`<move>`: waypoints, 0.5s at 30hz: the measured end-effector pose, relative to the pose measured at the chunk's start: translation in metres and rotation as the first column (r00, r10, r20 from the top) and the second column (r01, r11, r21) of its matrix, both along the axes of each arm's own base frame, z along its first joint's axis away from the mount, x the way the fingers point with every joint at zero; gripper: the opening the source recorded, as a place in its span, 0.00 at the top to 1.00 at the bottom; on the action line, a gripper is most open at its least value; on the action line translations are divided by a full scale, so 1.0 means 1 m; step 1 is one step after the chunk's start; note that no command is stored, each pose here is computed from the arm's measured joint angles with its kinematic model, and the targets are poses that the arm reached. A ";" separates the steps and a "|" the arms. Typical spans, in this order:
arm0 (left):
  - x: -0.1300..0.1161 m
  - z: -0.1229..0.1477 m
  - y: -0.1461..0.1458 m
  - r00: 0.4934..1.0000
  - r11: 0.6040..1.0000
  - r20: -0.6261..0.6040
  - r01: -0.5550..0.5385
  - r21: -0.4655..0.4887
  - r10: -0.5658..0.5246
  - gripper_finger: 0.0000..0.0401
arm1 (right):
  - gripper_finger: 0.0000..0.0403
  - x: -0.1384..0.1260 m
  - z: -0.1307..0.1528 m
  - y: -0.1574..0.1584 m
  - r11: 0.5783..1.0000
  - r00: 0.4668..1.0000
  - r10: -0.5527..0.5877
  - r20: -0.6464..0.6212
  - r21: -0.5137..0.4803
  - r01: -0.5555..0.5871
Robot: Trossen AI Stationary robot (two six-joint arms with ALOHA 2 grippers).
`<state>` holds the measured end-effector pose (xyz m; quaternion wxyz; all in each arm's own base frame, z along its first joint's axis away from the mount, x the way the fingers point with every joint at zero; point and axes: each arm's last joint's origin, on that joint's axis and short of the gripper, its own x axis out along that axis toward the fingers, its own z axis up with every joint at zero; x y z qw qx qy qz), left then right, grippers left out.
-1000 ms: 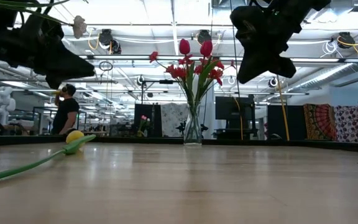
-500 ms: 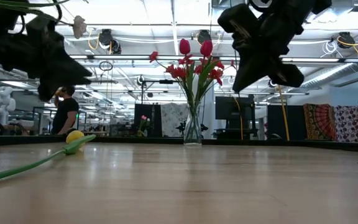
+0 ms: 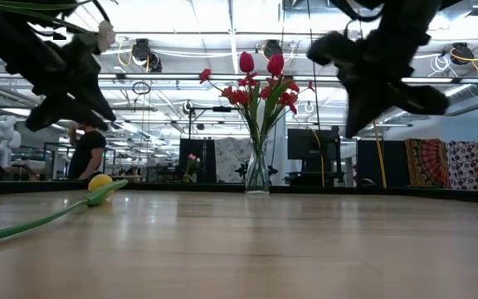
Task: Sort flowers into vase by color
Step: Put the yellow flower into the blue vase
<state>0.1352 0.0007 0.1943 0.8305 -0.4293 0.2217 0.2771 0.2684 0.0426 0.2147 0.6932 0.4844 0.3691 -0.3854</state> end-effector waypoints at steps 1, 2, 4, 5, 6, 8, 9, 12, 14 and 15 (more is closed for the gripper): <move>0.002 0.000 0.001 1.000 0.999 -0.020 -0.023 -0.044 0.022 0.74 | 1.00 -0.003 -0.001 -0.001 1.000 0.999 -0.005 -0.038 0.004 0.006; 0.004 0.000 0.001 0.998 0.995 -0.043 -0.044 -0.087 0.040 0.74 | 1.00 -0.007 -0.003 -0.002 1.000 0.997 -0.008 -0.077 0.008 0.009; 0.008 -0.001 0.002 0.994 0.984 -0.089 -0.079 -0.159 0.066 0.74 | 1.00 -0.011 -0.004 -0.005 1.000 0.991 0.001 -0.135 0.012 0.000; 0.010 -0.002 0.003 0.990 0.977 -0.114 -0.099 -0.189 0.079 0.74 | 1.00 -0.012 -0.005 -0.006 1.000 0.988 0.022 -0.152 0.012 -0.020; 0.012 -0.004 0.004 0.986 0.968 -0.140 -0.119 -0.219 0.090 0.74 | 1.00 -0.012 -0.005 -0.008 0.999 0.985 0.046 -0.164 0.010 -0.045; 0.017 -0.008 0.006 0.977 0.945 -0.182 -0.163 -0.283 0.114 0.74 | 1.00 -0.013 -0.005 -0.011 0.995 0.979 0.096 -0.182 0.008 -0.097; 0.019 -0.011 0.006 0.972 0.930 -0.201 -0.183 -0.317 0.123 0.74 | 1.00 -0.012 -0.005 -0.012 0.993 0.975 0.120 -0.187 0.005 -0.121; 0.025 -0.020 0.008 0.954 0.886 -0.269 -0.238 -0.399 0.135 0.74 | 1.00 -0.012 -0.005 -0.016 0.984 0.964 0.174 -0.201 -0.013 -0.180; 0.029 -0.025 0.008 0.943 0.857 -0.300 -0.270 -0.440 0.143 0.74 | 1.00 -0.012 -0.005 -0.018 0.976 0.956 0.205 -0.210 -0.025 -0.214; 0.030 -0.028 0.007 0.937 0.840 -0.316 -0.289 -0.459 0.150 0.74 | 1.00 -0.012 -0.005 -0.018 0.973 0.952 0.219 -0.214 -0.029 -0.230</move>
